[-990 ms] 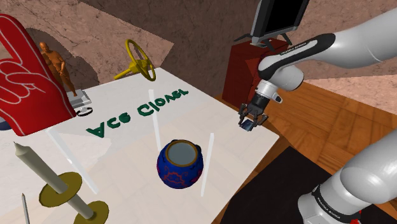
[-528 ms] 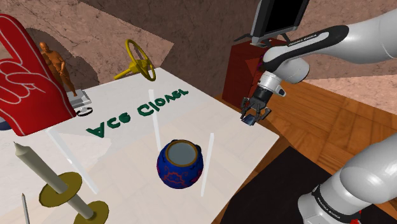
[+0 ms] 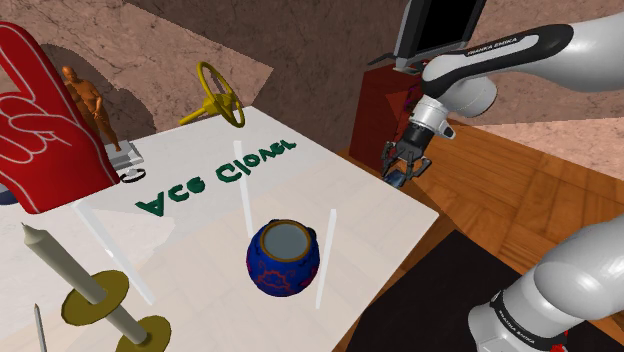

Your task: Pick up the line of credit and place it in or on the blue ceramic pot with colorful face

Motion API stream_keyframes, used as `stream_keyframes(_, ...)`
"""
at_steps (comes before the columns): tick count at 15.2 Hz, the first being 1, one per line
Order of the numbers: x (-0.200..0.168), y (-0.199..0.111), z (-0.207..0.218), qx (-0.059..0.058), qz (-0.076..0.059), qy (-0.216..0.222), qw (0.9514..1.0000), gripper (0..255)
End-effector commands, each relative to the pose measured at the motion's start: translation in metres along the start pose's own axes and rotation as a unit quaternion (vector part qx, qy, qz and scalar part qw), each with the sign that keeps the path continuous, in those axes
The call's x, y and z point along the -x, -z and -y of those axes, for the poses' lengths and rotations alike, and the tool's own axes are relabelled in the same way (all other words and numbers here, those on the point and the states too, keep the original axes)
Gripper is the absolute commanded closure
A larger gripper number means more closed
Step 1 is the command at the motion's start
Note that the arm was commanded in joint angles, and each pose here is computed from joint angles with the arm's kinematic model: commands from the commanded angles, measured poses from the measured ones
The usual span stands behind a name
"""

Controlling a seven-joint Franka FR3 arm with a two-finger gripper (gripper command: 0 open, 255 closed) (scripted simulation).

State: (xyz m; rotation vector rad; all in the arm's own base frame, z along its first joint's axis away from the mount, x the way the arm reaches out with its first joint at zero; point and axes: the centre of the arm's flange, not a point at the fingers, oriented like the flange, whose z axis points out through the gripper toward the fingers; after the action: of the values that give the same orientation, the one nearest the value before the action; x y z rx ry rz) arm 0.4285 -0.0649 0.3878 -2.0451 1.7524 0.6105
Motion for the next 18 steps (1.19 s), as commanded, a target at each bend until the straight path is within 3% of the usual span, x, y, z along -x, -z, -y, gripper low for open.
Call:
stream_keyframes(1, 0.008, 0.009, 0.000, 0.000, 0.000, 0.000, 1.0000, 255)
stream_keyframes(14, 0.045, 0.066, 0.000, 0.000, 0.000, 0.000, 1.0000, 255)
stream_keyframes(18, 0.090, 0.039, 0.009, 0.000, 0.000, 0.000, 1.0000, 255)
